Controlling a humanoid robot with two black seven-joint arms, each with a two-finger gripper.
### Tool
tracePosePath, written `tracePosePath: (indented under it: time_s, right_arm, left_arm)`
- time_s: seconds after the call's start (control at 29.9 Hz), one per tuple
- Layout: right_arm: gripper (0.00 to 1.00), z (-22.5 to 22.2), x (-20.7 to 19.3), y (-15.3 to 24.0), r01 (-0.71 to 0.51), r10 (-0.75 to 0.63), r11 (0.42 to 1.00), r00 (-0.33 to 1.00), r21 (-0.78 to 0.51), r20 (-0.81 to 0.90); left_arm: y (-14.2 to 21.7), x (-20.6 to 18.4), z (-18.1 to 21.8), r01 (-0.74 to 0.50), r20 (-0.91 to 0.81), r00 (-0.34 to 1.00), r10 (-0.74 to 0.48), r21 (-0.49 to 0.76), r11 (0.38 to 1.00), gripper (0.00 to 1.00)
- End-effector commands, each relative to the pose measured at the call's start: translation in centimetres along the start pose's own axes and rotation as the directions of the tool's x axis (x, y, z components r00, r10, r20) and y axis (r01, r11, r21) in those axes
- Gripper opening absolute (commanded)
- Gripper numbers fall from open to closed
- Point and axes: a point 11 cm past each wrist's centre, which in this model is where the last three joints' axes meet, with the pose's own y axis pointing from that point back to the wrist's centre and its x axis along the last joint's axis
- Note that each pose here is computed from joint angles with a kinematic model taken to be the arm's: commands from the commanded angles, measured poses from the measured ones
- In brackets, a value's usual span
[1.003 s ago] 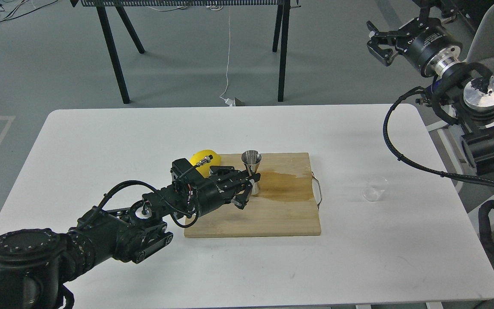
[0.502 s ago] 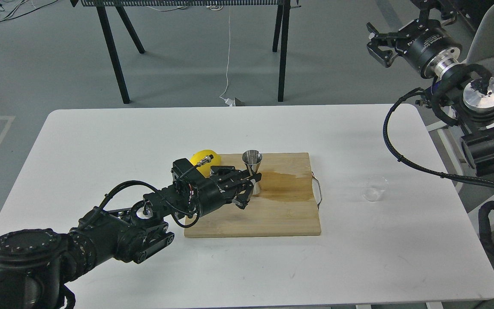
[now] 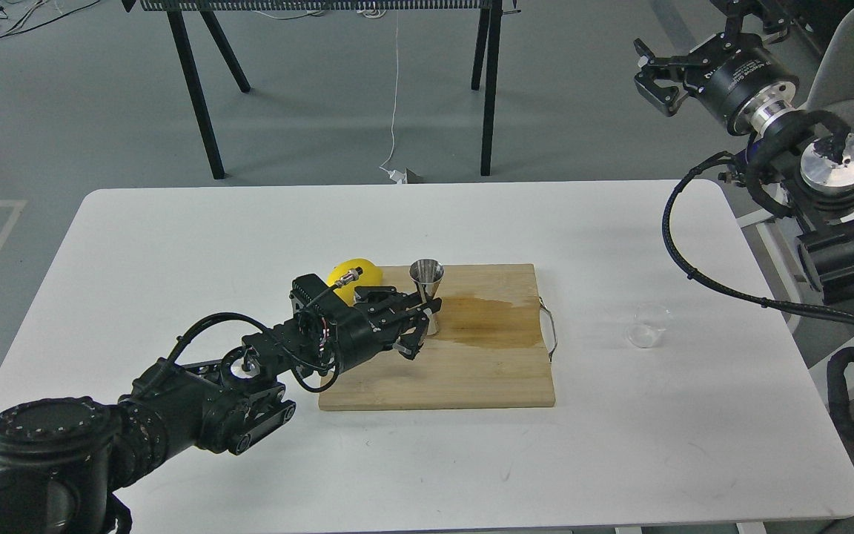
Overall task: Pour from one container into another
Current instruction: 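Lower the jigger onto the board beside the lemon, then open the left hand and release the jigger upright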
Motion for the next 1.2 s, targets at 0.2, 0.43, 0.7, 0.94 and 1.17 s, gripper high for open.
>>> tracePosePath:
  time_s: [0.2,0.43,0.7,0.94,1.17]
  right_arm:
    - [0.99,-0.09,-0.01,0.02,0.0,0.0,1.0,1.0,0.001,-0.001]
    - [0.99,-0.07,-0.01,0.02,0.0,0.0,1.0,1.0,0.0,-0.001]
    - [0.99,-0.01,0.01,0.04,0.001,-0.001,1.0,1.0,-0.001,-0.002]
    - [0.99,0.09,0.06,0.04,0.0,0.0,1.0,1.0,-0.002,0.0]
    - [0.99,0.08,0.05,0.04,0.001,-0.001,1.0,1.0,-0.002,0.001]
  left_arm:
    - [0.0,-0.06,0.1,0.0,-0.002,1.0,0.0,-0.002,1.0,0.23]
    - [0.11,-0.41,0.26,0.005,-0.008,1.0,-0.005,-0.003,1.0,0.24]
    - [0.2,-0.75,0.46,0.008,-0.015,1.0,-0.008,-0.005,1.0,0.24]
    - [0.18,-0.74,0.51,0.007,-0.015,1.0,-0.007,-0.007,1.0,0.25]
    - [0.16,-0.66,0.49,0.006,-0.014,1.0,-0.007,-0.007,1.0,0.29]
